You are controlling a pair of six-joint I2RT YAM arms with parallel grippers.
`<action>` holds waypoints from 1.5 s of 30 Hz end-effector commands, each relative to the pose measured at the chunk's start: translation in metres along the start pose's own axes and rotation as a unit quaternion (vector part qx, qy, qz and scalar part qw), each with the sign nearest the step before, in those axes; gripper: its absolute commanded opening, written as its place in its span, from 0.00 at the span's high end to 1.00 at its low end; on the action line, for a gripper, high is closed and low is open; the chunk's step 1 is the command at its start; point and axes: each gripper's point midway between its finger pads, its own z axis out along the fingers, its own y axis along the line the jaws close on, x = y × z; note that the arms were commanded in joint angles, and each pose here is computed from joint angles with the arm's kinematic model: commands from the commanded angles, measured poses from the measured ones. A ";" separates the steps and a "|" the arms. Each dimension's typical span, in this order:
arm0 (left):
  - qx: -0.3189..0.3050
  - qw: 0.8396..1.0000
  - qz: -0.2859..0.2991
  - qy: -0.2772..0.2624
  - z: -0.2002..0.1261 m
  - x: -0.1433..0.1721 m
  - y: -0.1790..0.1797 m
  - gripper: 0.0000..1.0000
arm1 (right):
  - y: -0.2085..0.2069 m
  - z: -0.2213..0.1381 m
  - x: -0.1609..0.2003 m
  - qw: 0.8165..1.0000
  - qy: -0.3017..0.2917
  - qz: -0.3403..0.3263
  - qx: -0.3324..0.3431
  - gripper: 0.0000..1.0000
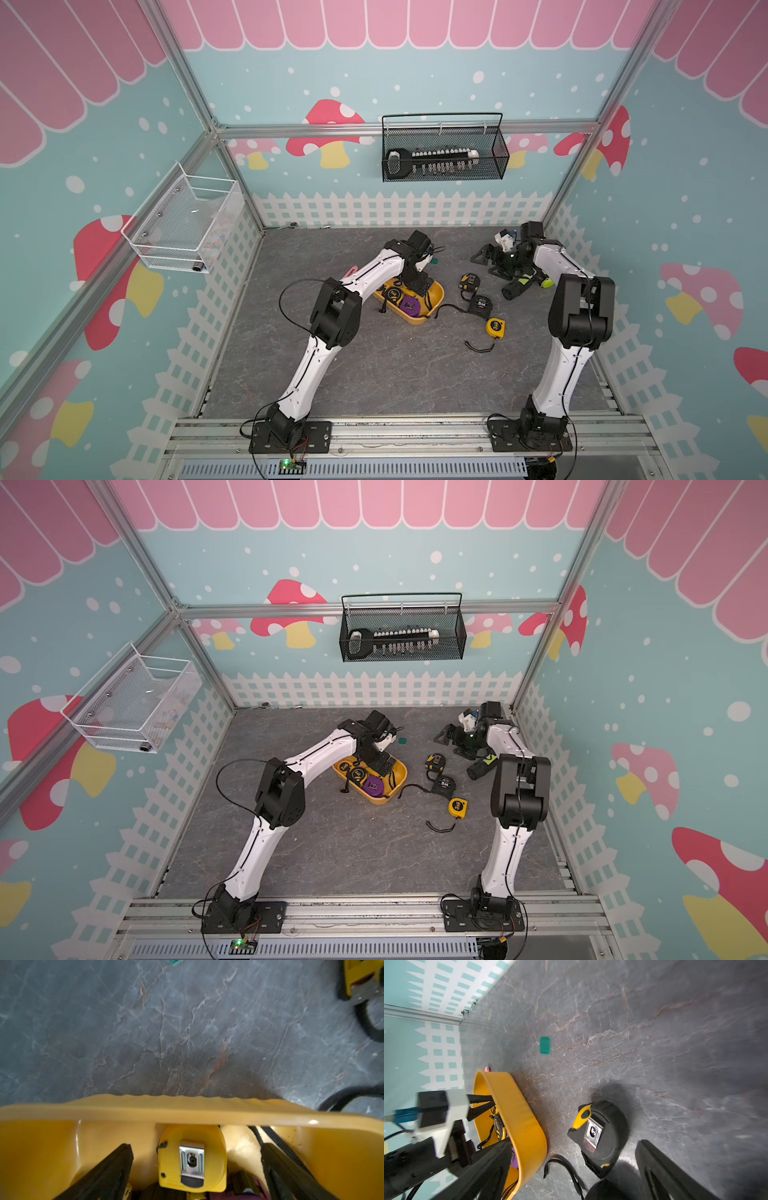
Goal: Take the tape measure out of the storage box
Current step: Place the tape measure at the center of the board, then pick up the tape measure from the storage box.
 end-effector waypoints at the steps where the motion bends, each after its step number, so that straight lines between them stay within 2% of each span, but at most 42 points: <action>1: -0.008 1.000 0.012 0.024 0.007 0.012 0.001 0.02 | 0.009 -0.027 0.002 0.999 -0.001 -0.033 0.032 0.01; 7: -0.006 0.999 0.012 0.048 0.021 0.023 0.001 0.08 | 0.036 -0.057 0.013 0.998 -0.026 -0.053 0.014 0.01; 12: -0.003 0.998 0.007 0.059 0.027 0.027 0.001 0.16 | 0.049 -0.074 0.040 0.998 -0.031 -0.057 0.002 0.01; 13: -0.003 0.998 0.003 0.060 0.029 0.027 0.002 0.19 | 0.051 -0.076 0.045 0.998 -0.031 -0.057 -0.001 0.01; 16: 0.016 0.998 -0.010 0.057 0.030 0.025 -0.002 0.37 | 0.055 -0.080 0.061 0.998 -0.030 -0.055 -0.008 0.02; 18: 0.023 0.998 -0.020 0.054 0.028 0.022 -0.001 0.45 | 0.058 -0.081 0.072 0.998 -0.028 -0.055 -0.011 0.03; 23: 0.068 0.996 -0.059 0.008 -0.008 -0.001 -0.002 0.63 | 0.068 -0.072 0.100 0.997 -0.009 -0.051 -0.061 0.03; 27: 0.096 0.993 -0.040 -0.051 -0.065 -0.023 -0.010 0.65 | 0.084 -0.055 0.114 0.989 0.020 -0.024 -0.142 0.05; 30: 0.135 0.987 -0.009 -0.087 -0.107 -0.029 -0.026 0.65 | 0.104 -0.046 0.116 0.981 0.033 -0.020 -0.189 0.05; 33: 0.162 0.981 0.015 -0.107 -0.135 -0.028 -0.038 0.65 | 0.120 -0.037 0.111 0.972 0.049 -0.005 -0.228 0.05; 37: 0.195 0.973 0.034 -0.122 -0.158 -0.022 -0.052 0.65 | 0.144 -0.029 0.105 0.961 0.065 -0.003 -0.270 0.05; 45: 0.189 0.971 0.075 -0.124 -0.172 -0.010 -0.071 0.65 | 0.178 -0.016 0.102 0.946 0.092 -0.009 -0.310 0.08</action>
